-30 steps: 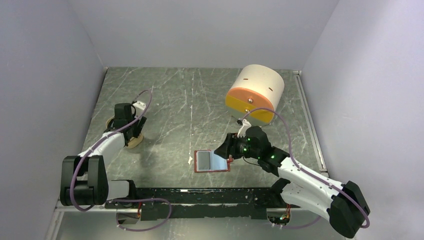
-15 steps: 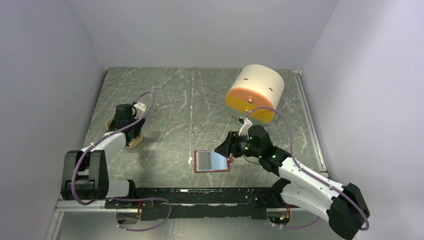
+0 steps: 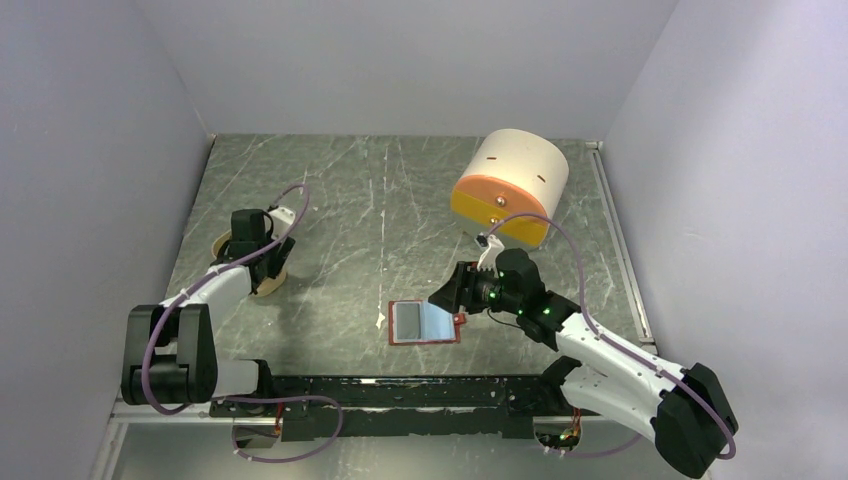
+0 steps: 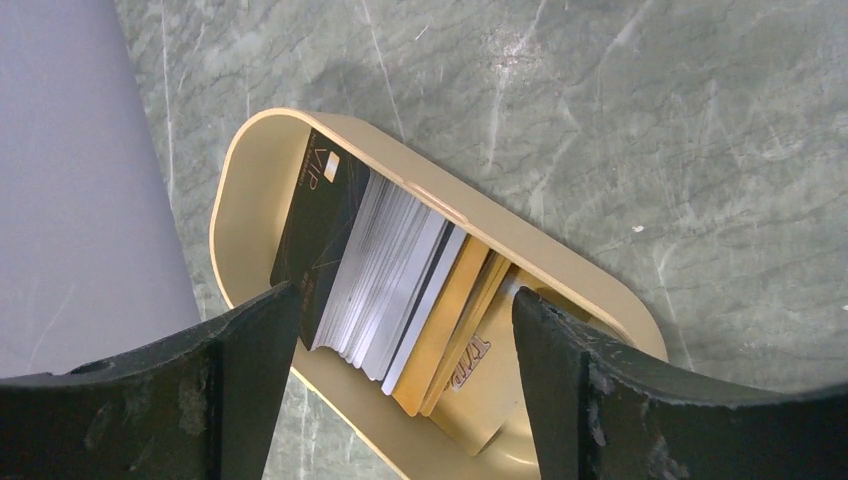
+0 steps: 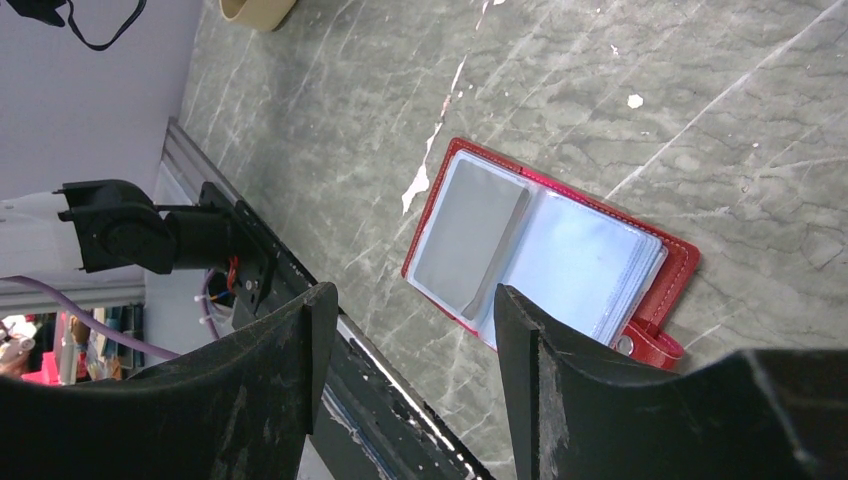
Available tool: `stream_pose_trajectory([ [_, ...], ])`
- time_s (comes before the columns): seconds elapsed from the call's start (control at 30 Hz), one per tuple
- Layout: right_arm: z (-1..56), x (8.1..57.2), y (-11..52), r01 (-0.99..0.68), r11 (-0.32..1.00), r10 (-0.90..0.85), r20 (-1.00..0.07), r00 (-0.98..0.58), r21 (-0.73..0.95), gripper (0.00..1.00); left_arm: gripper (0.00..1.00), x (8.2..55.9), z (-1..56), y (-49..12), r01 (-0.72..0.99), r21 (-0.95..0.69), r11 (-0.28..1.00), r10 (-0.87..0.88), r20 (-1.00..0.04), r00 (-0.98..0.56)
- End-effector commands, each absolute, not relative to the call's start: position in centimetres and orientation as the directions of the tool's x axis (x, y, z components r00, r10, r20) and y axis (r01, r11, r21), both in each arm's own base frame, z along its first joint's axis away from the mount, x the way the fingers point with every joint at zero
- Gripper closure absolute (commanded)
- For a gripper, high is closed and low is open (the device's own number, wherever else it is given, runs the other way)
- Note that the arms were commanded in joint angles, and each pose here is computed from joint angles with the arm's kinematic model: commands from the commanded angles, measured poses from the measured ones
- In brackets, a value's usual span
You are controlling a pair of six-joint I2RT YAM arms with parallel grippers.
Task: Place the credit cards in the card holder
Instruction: Pick up the credit card from the storage box.
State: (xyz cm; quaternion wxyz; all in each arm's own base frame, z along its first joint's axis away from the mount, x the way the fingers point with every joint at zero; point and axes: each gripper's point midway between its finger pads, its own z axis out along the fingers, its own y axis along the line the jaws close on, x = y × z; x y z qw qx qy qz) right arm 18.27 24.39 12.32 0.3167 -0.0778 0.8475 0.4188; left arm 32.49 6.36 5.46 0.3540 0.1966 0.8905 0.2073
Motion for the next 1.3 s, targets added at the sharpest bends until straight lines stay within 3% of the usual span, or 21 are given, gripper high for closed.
stream_pose_trajectory([
  [0.0, 13.3, 18.7, 24.6, -0.418, 0.620, 0.142, -0.619, -0.772, 0.663, 0.38, 0.18, 32.2, 5.2, 6.6, 0.221, 0.524, 0.822, 0.518, -0.529, -0.673],
  [0.27, 13.4, 18.6, 24.4, -0.419, 0.618, 0.148, -0.623, -0.768, 0.665, 0.37, 0.22, 32.9, 5.6, 9.1, 0.152, 0.631, 0.761, 0.532, -0.471, -0.704],
  [0.47, 13.6, 18.8, 24.3, -0.421, 0.623, 0.151, -0.629, -0.763, 0.660, 0.37, 0.31, 33.7, 8.2, 9.6, 0.087, 0.675, 0.733, 0.553, -0.517, -0.653],
  [0.77, 13.3, 18.8, 24.1, -0.417, 0.626, 0.149, -0.626, -0.766, 0.659, 0.37, 0.49, 34.6, 9.3, 11.2, 0.020, 0.748, 0.663, 0.576, -0.492, -0.653],
  [1.27, 12.8, 19.0, 23.7, -0.405, 0.636, 0.151, -0.620, -0.770, 0.657, 0.37, 0.51, 35.6, 9.2, 11.6, 0.025, 0.773, 0.634, 0.591, -0.462, -0.661],
])
